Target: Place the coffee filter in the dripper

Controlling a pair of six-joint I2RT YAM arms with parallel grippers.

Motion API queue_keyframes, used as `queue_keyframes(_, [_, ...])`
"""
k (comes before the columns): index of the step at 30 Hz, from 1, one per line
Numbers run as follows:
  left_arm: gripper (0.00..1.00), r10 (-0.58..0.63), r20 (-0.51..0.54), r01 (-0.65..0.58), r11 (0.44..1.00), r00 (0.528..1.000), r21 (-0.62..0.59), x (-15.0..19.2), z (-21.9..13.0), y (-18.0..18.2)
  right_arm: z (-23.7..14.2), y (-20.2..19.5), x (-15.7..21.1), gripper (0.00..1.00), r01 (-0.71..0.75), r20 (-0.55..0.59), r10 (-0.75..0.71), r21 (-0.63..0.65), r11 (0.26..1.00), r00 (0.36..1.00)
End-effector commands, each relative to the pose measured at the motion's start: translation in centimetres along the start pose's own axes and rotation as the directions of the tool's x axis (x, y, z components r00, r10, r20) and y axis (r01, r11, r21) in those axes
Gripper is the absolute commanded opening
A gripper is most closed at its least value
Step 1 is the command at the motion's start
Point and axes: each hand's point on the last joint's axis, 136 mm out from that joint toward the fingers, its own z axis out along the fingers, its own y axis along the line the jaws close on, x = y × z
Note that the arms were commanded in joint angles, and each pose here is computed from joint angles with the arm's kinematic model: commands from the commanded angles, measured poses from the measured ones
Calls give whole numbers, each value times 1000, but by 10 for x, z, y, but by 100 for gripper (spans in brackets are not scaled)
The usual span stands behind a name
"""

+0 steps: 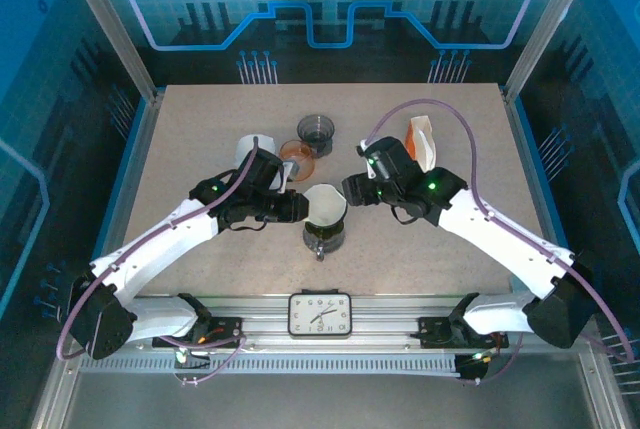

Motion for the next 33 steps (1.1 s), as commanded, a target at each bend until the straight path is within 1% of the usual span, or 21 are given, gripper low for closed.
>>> queue_keyframes(1, [31,-14,-19,14,1000,1000,6,6,1,1,-7,-4,-5,71,-41,49,42,-7,999,998])
queue_keyframes(5, [37,-14,-6,14,1000,1000,16,4,-3,-2,-7,-5,-5,71,-48,52,49,-7,999,997])
queue_keyframes(10, [50,-14,19,13,999,1000,32,1,-11,-6,-7,-6,-4,71,-54,55,55,-7,999,997])
queue_keyframes(17, [55,-18,48,15,998,999,65,-3,-25,-15,-13,-8,-6,71,-60,74,61,-8,998,995])
queue_keyframes(21, [61,-17,94,8,996,995,89,-7,-41,-22,-17,-10,-4,72,-70,84,70,-6,998,994])
queue_keyframes(24, [62,-18,126,7,996,992,86,-7,-52,-21,-19,-11,-1,72,-74,84,75,-9,997,994])
queue_keyframes(27, [60,-43,140,33,997,989,73,2,-58,-12,-19,-15,7,72,-78,75,78,-1,997,994])
queue_keyframes(33, [58,-115,123,112,993,986,30,31,-47,19,-13,-24,31,72,-99,55,99,9,995,994])
